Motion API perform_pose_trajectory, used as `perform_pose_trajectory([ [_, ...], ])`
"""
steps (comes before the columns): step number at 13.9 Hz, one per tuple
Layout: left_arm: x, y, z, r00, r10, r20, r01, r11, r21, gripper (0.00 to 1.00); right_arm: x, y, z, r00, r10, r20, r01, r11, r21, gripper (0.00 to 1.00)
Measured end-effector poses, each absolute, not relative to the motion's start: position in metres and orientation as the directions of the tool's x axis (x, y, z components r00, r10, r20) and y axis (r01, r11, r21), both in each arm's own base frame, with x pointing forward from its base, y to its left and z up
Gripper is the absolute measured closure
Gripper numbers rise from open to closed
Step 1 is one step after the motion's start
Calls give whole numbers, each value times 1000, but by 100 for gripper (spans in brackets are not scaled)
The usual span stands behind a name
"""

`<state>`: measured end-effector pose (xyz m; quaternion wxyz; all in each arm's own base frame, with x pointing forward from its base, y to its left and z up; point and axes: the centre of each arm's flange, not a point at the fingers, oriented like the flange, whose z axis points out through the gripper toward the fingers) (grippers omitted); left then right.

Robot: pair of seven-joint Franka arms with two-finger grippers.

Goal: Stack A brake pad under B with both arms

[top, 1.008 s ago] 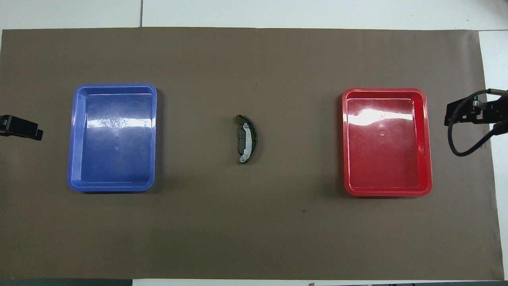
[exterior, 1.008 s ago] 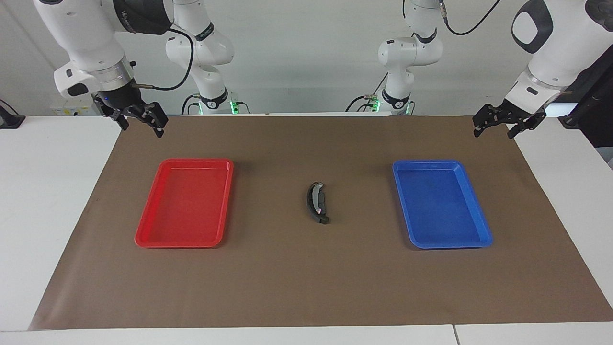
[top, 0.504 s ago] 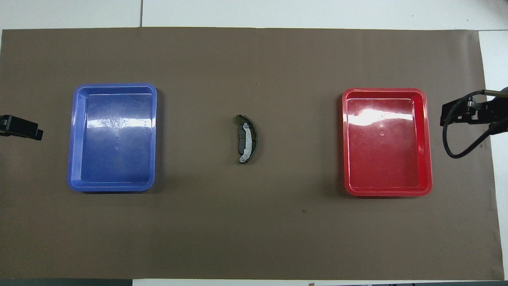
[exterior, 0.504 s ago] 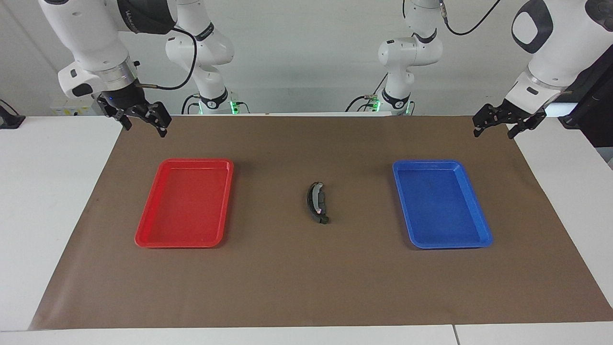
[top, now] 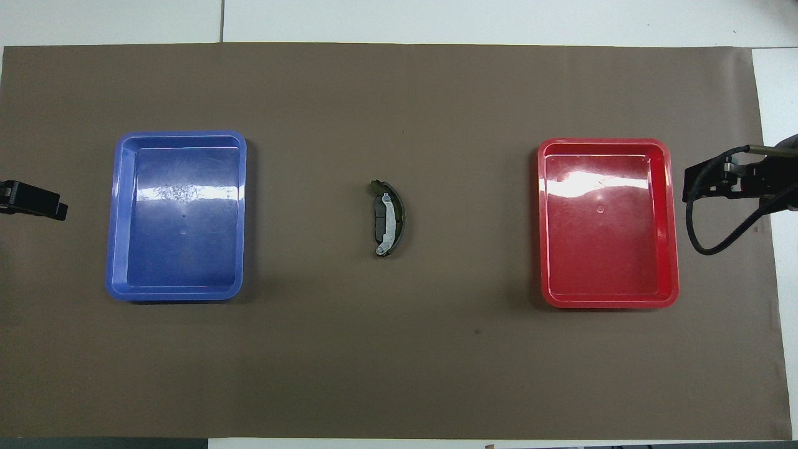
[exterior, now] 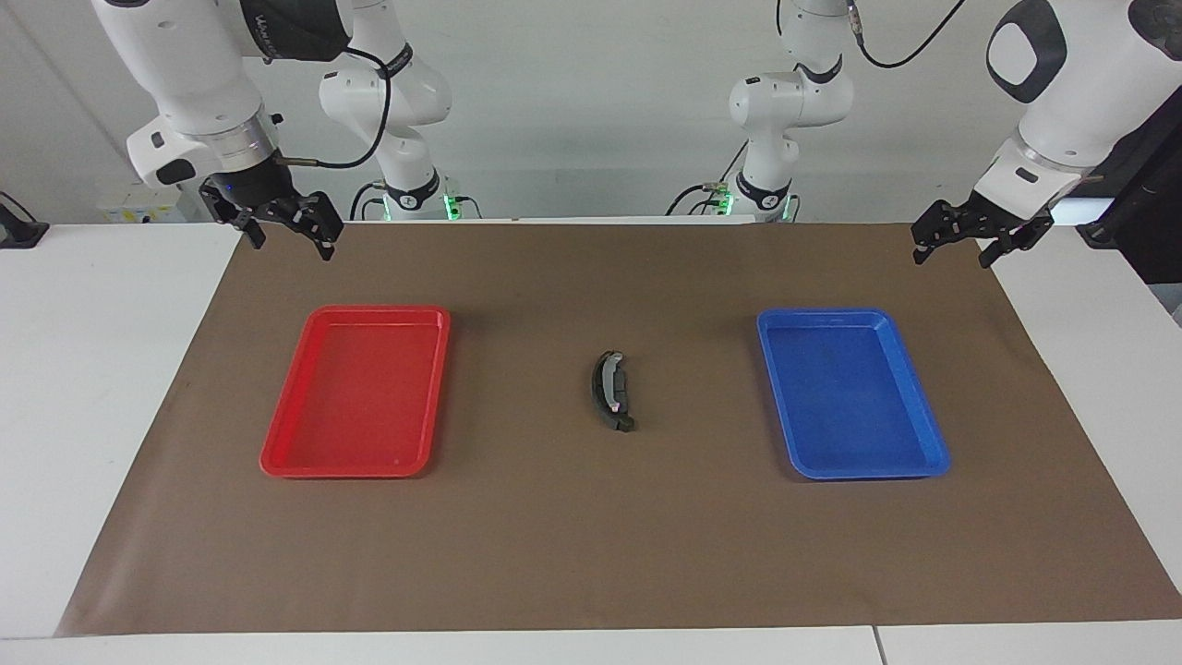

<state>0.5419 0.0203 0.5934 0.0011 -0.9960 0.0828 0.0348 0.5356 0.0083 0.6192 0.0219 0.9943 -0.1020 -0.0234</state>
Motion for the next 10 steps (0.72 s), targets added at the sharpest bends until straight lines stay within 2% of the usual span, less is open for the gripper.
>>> perform_pose_trajectory([
  [10, 542, 20, 593, 984, -165, -69, -165, -986, 4, 0, 533, 3, 627, 985, -158, -64, -157, -987, 22, 0],
])
